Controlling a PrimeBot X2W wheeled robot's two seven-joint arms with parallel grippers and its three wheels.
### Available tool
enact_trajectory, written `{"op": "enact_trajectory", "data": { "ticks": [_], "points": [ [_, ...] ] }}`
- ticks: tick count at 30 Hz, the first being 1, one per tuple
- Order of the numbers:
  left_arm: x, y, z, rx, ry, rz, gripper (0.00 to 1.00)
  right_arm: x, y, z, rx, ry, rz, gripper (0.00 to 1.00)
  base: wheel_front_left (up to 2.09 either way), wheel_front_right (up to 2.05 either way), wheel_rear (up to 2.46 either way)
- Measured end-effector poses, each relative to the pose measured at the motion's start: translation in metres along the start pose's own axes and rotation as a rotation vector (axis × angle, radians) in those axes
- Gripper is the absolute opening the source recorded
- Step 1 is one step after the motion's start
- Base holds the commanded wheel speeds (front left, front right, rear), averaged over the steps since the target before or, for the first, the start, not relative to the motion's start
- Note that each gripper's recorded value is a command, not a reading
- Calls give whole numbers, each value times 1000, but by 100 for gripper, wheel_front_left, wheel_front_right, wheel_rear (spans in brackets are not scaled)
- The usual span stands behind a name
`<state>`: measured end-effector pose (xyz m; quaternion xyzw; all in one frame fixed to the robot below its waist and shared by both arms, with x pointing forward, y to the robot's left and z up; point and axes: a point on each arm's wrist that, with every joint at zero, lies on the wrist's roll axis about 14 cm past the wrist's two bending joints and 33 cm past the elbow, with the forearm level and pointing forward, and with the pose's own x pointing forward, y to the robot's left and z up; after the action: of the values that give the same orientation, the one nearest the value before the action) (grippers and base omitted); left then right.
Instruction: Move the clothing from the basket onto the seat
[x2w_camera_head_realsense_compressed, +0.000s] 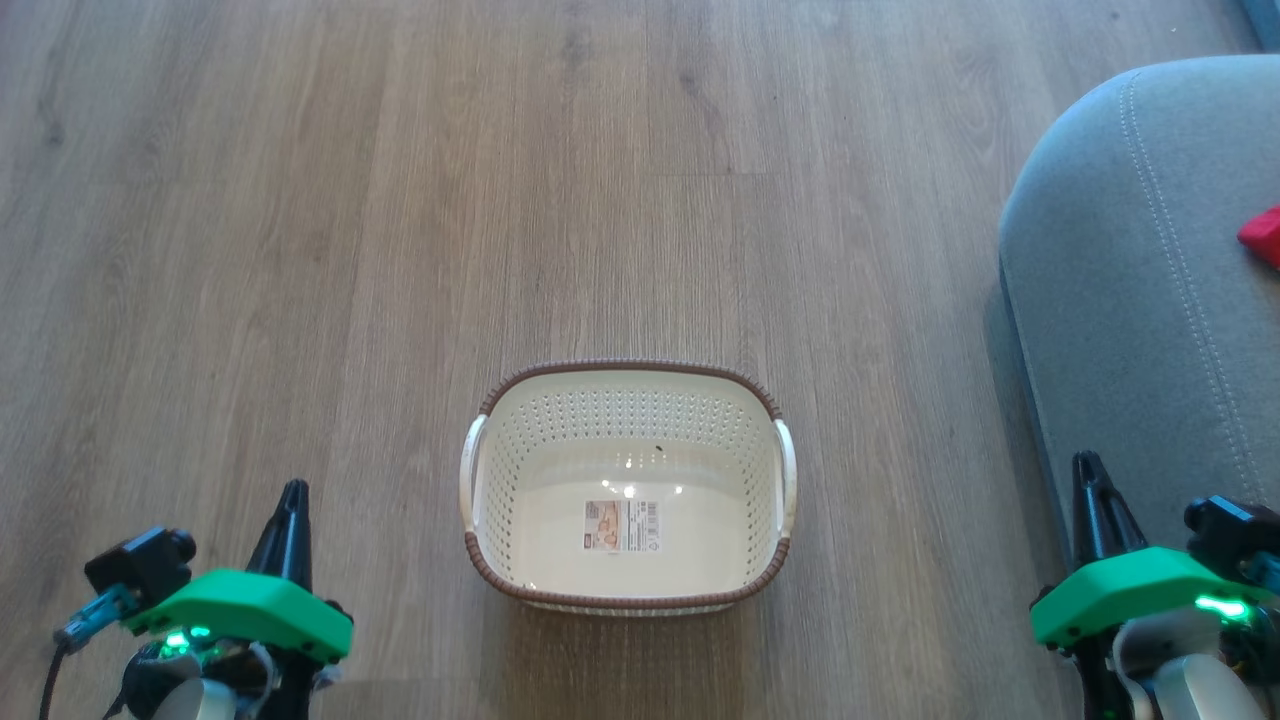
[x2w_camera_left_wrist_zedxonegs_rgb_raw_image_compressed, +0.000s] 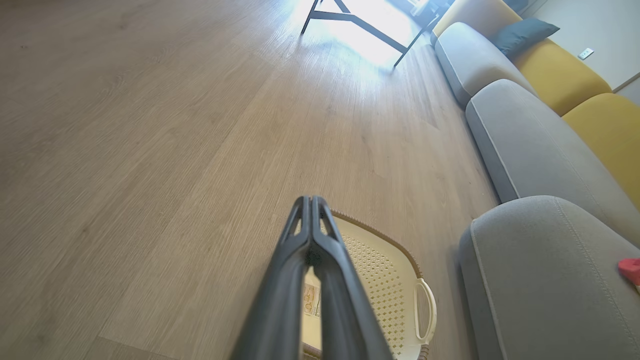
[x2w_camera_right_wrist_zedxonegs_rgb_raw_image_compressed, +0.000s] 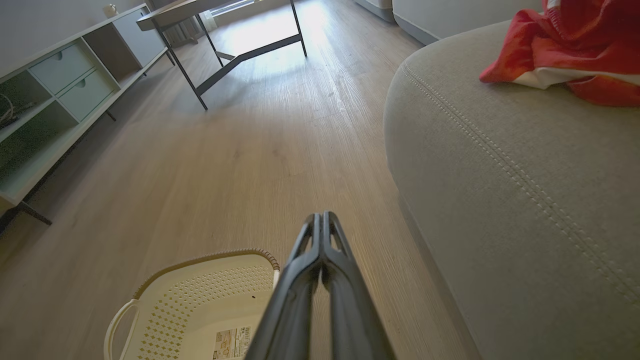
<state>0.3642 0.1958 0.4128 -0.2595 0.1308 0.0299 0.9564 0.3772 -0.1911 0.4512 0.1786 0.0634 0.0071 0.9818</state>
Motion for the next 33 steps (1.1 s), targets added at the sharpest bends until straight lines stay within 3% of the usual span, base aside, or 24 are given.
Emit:
{"op": "enact_trajectory", "data": {
  "ticks": [33],
  "points": [
    [0, -9, 16, -364, -28, -4, 0, -5, -8, 6, 422, -10, -62, 0, 0, 0, 0]
  ]
}}
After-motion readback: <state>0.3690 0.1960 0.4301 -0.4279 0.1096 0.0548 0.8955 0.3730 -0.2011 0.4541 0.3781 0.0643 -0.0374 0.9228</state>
